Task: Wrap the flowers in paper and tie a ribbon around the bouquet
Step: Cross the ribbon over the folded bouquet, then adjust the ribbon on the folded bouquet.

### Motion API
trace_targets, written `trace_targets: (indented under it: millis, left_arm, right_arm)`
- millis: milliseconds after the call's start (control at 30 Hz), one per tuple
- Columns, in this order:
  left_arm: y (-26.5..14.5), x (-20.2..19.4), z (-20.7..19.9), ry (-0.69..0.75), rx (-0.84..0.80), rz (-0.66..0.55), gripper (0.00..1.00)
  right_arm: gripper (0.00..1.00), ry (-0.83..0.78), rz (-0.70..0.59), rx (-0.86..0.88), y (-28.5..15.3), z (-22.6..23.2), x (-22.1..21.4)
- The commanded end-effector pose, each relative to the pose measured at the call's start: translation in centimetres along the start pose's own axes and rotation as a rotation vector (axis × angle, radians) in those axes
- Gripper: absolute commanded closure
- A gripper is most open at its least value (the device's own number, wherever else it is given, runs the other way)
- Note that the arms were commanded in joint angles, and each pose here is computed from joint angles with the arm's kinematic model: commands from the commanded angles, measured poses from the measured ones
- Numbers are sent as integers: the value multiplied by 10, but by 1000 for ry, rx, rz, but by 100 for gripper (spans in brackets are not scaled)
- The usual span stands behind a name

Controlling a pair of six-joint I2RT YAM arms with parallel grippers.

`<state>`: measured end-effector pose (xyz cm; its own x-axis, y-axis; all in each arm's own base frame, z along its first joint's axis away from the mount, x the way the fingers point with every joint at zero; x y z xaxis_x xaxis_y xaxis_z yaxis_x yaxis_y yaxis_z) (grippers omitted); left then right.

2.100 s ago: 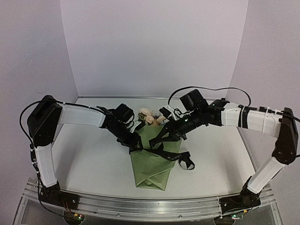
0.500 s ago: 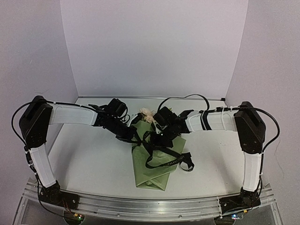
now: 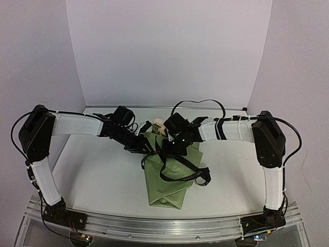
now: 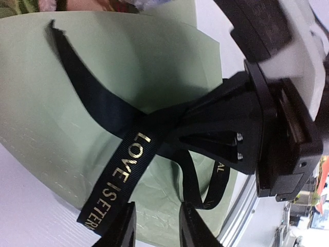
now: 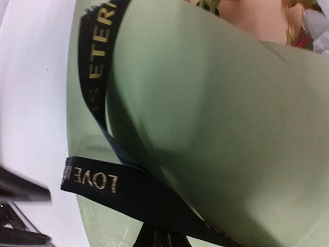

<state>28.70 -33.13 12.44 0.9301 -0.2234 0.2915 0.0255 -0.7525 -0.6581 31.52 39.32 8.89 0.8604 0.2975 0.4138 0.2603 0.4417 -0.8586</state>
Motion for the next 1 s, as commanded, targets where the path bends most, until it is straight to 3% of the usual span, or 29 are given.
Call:
trace_targets:
  millis: [0, 167, 433, 533, 733, 967]
  left_arm:
    - [-21, 29, -17, -3, -29, -135, 61]
    - [-19, 50, -19, -76, -13, -186, 50]
    - [0, 79, 0, -147, 242, -248, 40]
    - [8, 82, 7, -180, 341, -246, 40]
    - [27, 82, 7, -170, 457, -230, 42]
    - [40, 80, 14, -182, 519, -219, 60]
  right_arm:
    - [91, -62, -3, 21, -19, 8, -4]
    - [80, -85, -15, 63, -33, 19, -3]
    - [53, -98, -61, 49, -63, 14, -8]
    - [49, -97, -87, 17, -77, 6, -12]
    - [36, -64, -147, -121, -110, -27, -32]
    - [33, 32, -118, -320, -119, -82, -81]
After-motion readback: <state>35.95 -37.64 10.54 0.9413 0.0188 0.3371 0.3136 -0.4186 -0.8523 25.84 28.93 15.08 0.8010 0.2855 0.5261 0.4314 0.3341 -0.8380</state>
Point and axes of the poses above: each gripper's point midway between its finger pads, its own y axis out along the fingers, its own z axis along the line the jaws close on, x = y × z, the point moved 3 cm from there along -y, back along the fingers, and after that the axes turned 11 degrees about -y, right-handed, at the moved point
